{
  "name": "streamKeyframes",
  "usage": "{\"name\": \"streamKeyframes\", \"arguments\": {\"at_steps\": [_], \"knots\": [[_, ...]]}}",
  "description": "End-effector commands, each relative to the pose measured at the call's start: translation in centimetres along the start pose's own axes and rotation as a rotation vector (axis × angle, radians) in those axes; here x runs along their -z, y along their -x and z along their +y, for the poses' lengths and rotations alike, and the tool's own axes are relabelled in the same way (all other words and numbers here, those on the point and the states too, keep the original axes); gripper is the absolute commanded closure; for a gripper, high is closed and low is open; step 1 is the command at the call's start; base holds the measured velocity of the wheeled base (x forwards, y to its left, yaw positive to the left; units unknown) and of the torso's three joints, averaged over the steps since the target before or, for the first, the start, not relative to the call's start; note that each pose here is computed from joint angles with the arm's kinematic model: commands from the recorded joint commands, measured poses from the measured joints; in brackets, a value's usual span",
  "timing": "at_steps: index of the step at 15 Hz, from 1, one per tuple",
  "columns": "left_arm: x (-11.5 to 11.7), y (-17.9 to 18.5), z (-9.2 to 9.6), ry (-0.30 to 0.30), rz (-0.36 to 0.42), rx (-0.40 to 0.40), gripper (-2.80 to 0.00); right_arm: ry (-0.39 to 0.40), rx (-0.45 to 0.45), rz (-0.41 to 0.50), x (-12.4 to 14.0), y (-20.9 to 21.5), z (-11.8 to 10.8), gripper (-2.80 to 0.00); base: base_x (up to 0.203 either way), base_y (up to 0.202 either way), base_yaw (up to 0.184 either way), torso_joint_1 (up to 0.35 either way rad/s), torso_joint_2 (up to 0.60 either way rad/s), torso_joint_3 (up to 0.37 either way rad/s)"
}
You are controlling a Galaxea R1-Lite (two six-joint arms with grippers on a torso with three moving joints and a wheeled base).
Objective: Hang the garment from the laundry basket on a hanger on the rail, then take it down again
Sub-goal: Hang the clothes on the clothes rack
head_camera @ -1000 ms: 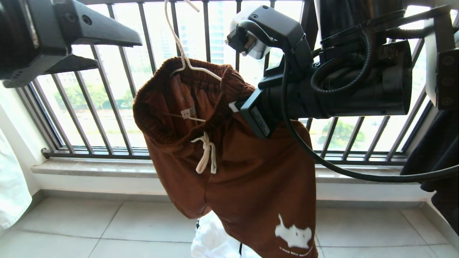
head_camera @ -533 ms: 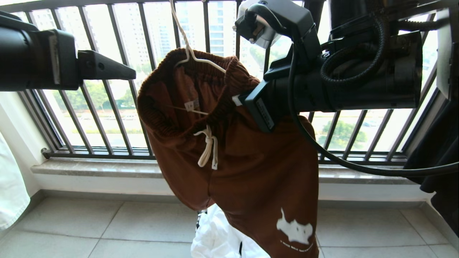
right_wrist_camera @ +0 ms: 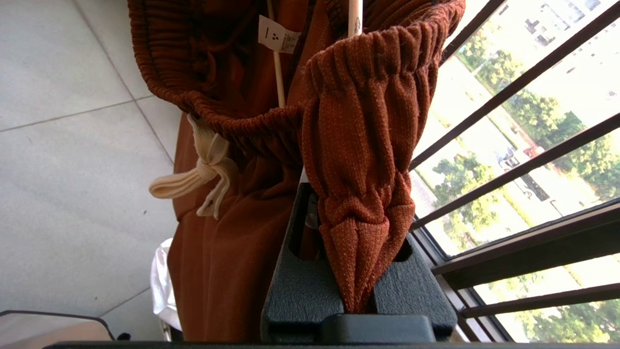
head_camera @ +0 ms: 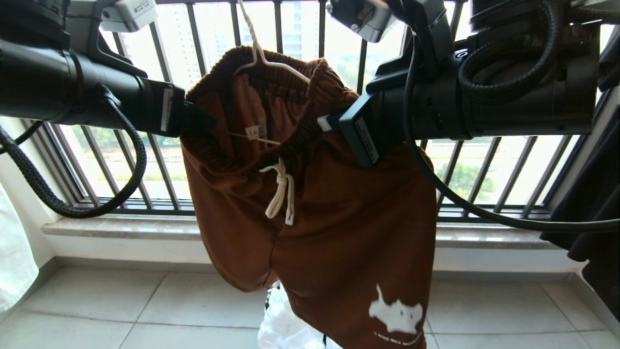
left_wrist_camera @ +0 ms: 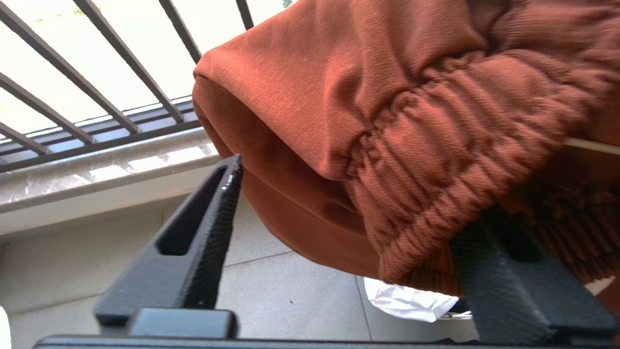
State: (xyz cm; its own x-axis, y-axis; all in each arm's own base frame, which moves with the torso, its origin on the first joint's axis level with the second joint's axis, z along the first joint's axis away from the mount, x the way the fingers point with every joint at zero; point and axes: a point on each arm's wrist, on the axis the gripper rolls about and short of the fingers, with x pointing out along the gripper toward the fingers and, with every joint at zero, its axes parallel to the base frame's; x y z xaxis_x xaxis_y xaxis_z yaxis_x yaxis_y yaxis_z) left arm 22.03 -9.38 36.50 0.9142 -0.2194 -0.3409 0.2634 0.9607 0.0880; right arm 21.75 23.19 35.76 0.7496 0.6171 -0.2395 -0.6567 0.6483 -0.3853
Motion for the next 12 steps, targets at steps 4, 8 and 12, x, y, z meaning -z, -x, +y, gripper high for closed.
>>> {"name": "streamKeyframes", "arguments": {"at_steps": [4,8,12], "knots": [[-0.1,0.3,0.6,0.01,-0.006,-0.022,0.0,0.002,0.001,0.0,0.0,0.2,0.0,0.0,0.0,0.0,0.0,0.0,0.0,0.0],[-0.5,3.2,1.0,0.019,-0.07,-0.014,0.0,0.001,0.001,0.011,0.2,-0.2,-0.1,0.0,0.0,0.0,0.0,0.0,0.0,0.0],[-1.4,4.1,1.0,0.026,-0.124,0.051,0.0,0.003,-0.007,0.028,0.5,-0.5,0.2,0.0,0.0,0.0,0.0,0.0,0.0,0.0]]}}
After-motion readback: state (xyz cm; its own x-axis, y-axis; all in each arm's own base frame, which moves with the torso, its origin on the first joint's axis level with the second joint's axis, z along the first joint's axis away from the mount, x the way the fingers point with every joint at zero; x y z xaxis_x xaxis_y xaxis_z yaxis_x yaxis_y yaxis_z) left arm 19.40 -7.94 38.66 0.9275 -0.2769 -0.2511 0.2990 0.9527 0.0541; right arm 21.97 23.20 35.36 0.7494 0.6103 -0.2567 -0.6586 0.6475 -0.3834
